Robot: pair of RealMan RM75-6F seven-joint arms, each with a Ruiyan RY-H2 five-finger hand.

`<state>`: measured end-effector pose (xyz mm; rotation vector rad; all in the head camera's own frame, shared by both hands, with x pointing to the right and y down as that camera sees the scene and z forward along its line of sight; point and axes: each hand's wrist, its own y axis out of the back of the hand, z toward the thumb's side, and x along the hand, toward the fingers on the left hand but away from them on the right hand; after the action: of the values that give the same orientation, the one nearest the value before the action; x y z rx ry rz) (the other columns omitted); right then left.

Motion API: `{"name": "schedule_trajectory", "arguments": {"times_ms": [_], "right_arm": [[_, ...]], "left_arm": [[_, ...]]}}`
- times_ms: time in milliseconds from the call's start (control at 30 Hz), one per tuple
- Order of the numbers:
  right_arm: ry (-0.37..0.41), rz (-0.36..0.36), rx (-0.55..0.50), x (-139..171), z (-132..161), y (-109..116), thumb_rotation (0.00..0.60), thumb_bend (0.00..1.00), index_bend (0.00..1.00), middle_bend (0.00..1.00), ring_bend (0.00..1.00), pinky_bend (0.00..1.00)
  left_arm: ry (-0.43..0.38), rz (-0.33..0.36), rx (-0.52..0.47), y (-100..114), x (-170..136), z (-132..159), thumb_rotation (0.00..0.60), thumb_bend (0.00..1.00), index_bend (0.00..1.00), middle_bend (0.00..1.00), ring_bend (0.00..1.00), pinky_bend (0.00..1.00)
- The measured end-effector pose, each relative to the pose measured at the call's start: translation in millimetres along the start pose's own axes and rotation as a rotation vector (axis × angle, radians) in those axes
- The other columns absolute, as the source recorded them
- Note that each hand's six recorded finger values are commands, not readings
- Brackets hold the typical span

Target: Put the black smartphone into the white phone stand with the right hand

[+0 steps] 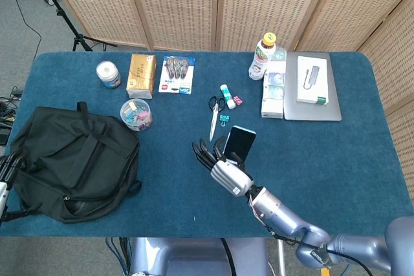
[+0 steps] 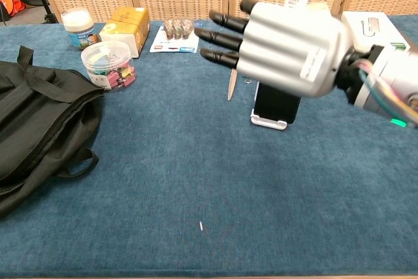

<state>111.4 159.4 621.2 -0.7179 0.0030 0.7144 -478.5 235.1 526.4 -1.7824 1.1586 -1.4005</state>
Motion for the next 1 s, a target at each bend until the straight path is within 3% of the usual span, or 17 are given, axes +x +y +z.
{"name": "schedule_trajectory", "arguments": {"times_ms": [67,167,367,500,667,900,1000], "right_arm": [[-0.017,-0.033,-0.035,0,-10,-2,0.600,0.19,0.01,0.00,0.03,0.26],[-0.068,-0.072,-0.110,3,-34,-10,0.600,0.00,0.01,0.00,0.02,0.22],[-0.202,-0.072,-0.291,27,-94,-47,0.600,0.00,0.01,0.00,0.00,0.13],[-0.270,0.002,-0.430,62,-131,-77,0.600,0.00,0.01,0.00,0.00,0.10],[-0.378,0.126,-0.621,114,-150,-105,0.600,0.00,0.01,0.00,0.00,0.09],[-0.587,0.342,-0.931,199,-130,-120,0.600,0.00,0.01,0.00,0.00,0.07],[-0.626,0.416,-1.010,231,-111,-119,0.600,0.00,0.01,0.00,0.00,0.03]], "left_arm": [[-0.002,0.002,-0.002,1,-1,0,0.600,0.05,0.00,0.00,0.00,0.00],[-0.006,0.007,-0.009,3,-2,0,0.600,0.05,0.00,0.00,0.00,0.00],[-0.024,0.011,-0.021,6,-6,2,0.600,0.05,0.00,0.00,0.00,0.00],[-0.037,0.010,-0.024,8,-9,3,0.600,0.05,0.00,0.00,0.00,0.00],[-0.048,0.005,-0.018,8,-11,3,0.600,0.04,0.00,0.00,0.00,0.00],[-0.057,0.026,-0.010,11,-13,2,0.600,0.04,0.00,0.00,0.00,0.00],[-0.058,0.045,-0.008,13,-14,1,0.600,0.04,0.00,0.00,0.00,0.00]]}}
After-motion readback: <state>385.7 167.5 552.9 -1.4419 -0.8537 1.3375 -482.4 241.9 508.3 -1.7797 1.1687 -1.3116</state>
